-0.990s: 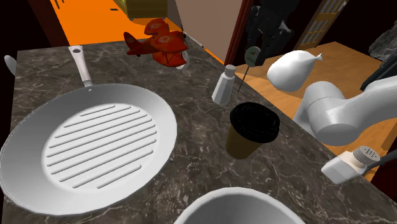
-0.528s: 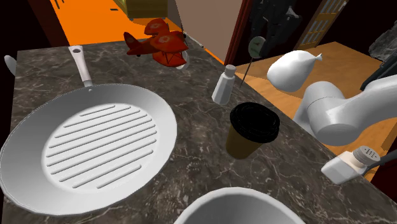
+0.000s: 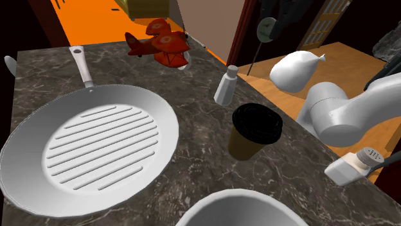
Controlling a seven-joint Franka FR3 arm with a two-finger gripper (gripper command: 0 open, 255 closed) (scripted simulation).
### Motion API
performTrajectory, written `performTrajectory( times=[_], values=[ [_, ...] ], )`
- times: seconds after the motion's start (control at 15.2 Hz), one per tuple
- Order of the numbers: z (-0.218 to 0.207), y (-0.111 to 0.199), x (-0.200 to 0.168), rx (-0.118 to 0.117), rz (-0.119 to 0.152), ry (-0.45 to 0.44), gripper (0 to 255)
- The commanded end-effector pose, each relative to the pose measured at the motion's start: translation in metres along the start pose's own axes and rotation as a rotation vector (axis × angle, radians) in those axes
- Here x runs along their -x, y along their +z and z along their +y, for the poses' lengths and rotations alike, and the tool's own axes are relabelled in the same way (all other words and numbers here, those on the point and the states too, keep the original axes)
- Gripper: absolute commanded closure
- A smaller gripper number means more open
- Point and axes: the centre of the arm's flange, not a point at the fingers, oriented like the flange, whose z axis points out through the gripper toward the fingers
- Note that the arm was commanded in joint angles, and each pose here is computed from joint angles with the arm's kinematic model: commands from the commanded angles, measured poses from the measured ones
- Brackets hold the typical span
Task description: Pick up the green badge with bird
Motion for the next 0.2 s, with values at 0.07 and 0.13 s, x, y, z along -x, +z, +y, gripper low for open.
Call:
performTrajectory(
  times=[0.07, 0.13],
  values=[
    [0.0009, -0.0111, 0.0013, 0.000, 0.000, 0.000, 255],
    [0.0009, -0.0111, 0.0012, 0.000, 0.000, 0.000, 255]
  ],
)
